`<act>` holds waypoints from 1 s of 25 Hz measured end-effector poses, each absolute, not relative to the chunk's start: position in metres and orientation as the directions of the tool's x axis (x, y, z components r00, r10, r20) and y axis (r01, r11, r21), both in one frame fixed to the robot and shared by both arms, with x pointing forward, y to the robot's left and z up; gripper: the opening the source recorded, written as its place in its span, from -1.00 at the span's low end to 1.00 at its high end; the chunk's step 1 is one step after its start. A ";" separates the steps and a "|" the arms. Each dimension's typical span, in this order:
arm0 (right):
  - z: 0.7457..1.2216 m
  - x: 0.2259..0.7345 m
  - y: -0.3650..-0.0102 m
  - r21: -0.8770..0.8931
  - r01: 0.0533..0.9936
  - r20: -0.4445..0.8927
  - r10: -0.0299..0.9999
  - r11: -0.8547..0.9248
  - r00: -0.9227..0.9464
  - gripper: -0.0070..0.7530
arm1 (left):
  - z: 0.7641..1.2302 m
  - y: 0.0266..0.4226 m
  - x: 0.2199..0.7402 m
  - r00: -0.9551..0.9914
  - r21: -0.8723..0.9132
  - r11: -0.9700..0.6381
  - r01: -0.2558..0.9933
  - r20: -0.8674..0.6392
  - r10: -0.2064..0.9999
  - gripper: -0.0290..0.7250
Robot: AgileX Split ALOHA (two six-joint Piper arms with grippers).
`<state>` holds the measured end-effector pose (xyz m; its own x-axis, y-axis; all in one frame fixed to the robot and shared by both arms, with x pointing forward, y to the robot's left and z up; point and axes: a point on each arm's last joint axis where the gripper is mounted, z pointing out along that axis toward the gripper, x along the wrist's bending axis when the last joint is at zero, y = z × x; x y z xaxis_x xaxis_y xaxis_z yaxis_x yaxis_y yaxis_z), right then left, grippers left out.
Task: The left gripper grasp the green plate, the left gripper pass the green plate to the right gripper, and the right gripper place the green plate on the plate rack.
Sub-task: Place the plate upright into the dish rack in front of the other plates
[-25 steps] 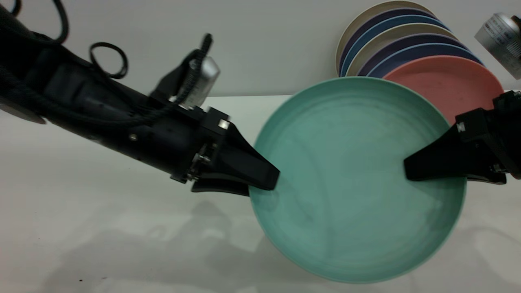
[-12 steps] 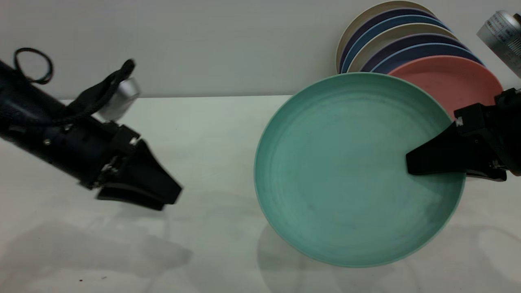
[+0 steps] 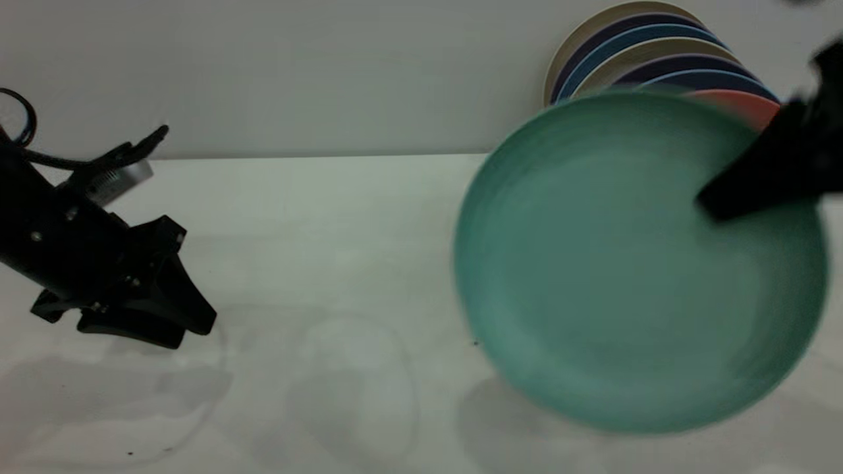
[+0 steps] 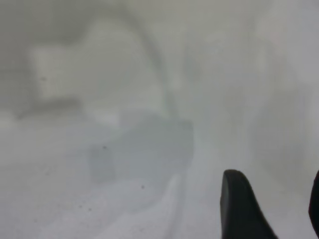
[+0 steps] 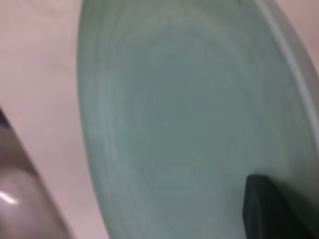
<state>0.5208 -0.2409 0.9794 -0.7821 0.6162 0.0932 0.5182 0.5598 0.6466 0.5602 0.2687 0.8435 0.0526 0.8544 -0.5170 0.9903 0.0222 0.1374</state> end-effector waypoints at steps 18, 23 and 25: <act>1.056 0.577 -0.265 0.339 0.047 -0.464 0.210 0.940 -0.860 -0.76 | 0.843 0.269 0.561 0.044 0.138 0.031 0.990 -0.512 0.858 0.07; 1.051 0.591 -0.268 0.315 0.038 -0.548 0.215 0.948 -0.808 -0.76 | 0.843 0.269 0.561 0.043 0.138 0.033 0.990 -0.512 0.858 0.07; 1.051 0.592 -0.269 0.308 0.033 -0.563 0.210 0.951 -0.799 -0.76 | 0.843 0.269 0.561 0.043 0.138 0.033 0.990 -0.512 0.858 0.07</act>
<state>0.5922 -0.2686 1.0515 -0.7995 0.2104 -0.5626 0.0334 0.9508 0.3080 0.5608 0.2693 0.8432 0.0430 0.8580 -0.5118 0.9899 0.0326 0.1377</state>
